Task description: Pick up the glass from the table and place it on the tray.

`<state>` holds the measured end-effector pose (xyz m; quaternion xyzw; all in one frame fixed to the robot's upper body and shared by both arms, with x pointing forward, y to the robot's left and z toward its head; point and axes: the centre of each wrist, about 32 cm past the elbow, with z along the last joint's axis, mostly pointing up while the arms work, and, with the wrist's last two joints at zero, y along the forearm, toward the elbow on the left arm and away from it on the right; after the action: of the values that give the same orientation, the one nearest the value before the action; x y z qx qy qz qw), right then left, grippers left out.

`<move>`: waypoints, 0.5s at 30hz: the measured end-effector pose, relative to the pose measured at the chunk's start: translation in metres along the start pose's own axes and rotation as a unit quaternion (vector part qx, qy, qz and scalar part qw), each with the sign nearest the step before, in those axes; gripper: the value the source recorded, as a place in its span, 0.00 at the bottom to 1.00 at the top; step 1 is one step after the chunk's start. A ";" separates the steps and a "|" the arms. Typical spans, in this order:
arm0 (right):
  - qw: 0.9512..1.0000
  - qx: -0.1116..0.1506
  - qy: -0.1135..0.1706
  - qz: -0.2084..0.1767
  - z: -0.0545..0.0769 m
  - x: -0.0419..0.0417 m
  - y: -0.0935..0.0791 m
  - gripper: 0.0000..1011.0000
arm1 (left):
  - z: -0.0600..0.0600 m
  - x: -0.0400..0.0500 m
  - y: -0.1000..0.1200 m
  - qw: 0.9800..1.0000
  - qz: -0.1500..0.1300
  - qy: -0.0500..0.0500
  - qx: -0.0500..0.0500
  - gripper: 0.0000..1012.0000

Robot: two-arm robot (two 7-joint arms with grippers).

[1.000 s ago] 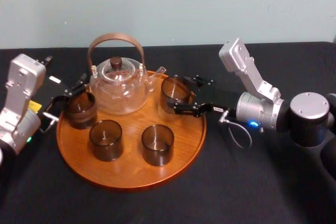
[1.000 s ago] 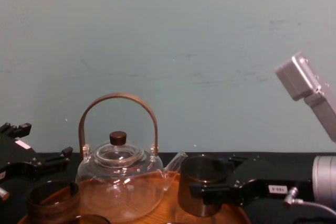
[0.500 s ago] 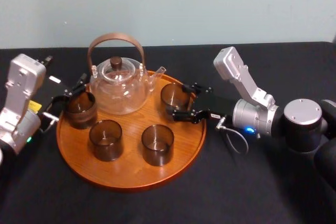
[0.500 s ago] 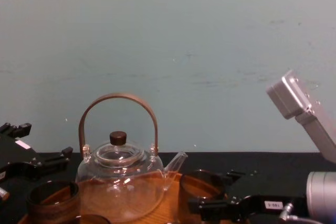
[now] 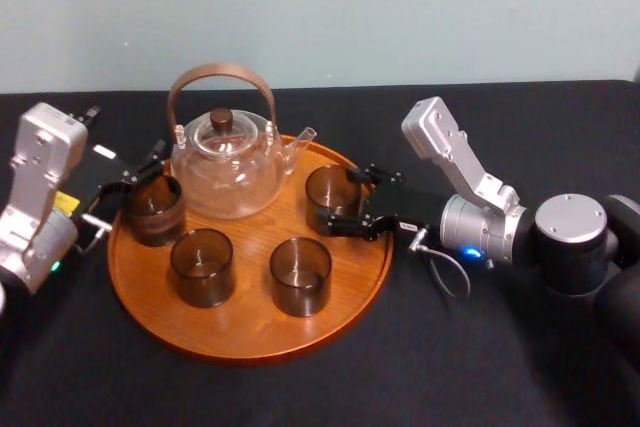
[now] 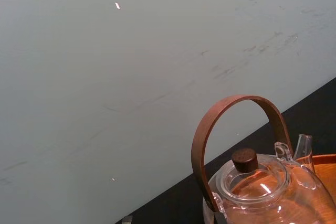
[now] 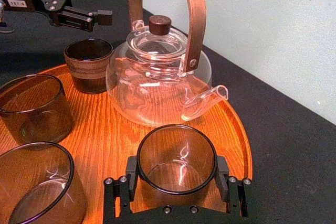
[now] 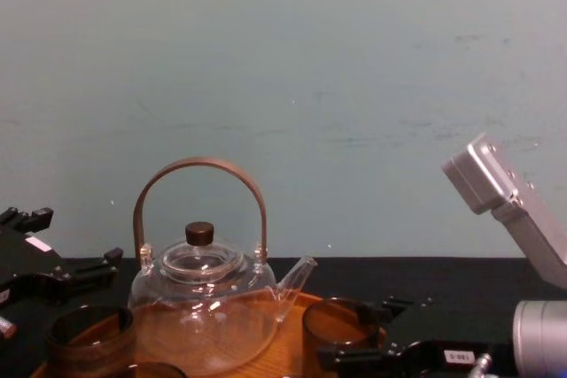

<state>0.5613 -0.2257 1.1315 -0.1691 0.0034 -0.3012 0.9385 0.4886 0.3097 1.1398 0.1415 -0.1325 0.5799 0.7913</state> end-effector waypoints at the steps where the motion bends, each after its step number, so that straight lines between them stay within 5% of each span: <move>1: 1.000 0.000 0.000 0.000 0.000 0.0000 0.000 0.88 | 0.000 0.0000 0.000 1.000 0.000 0.000 0.000 0.99; 9: 1.000 0.000 0.001 0.000 0.000 -0.0001 0.000 0.88 | 0.000 0.0000 0.000 1.000 0.000 0.000 0.000 0.99; 15: 1.000 -0.002 0.001 0.001 -0.001 -0.0003 0.000 0.98 | 0.000 0.0000 0.000 1.000 0.000 0.000 0.000 0.99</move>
<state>0.5608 -0.2261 1.1309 -0.1709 0.0055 -0.3002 0.9384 0.4886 0.3096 1.1398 0.1415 -0.1324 0.5799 0.7913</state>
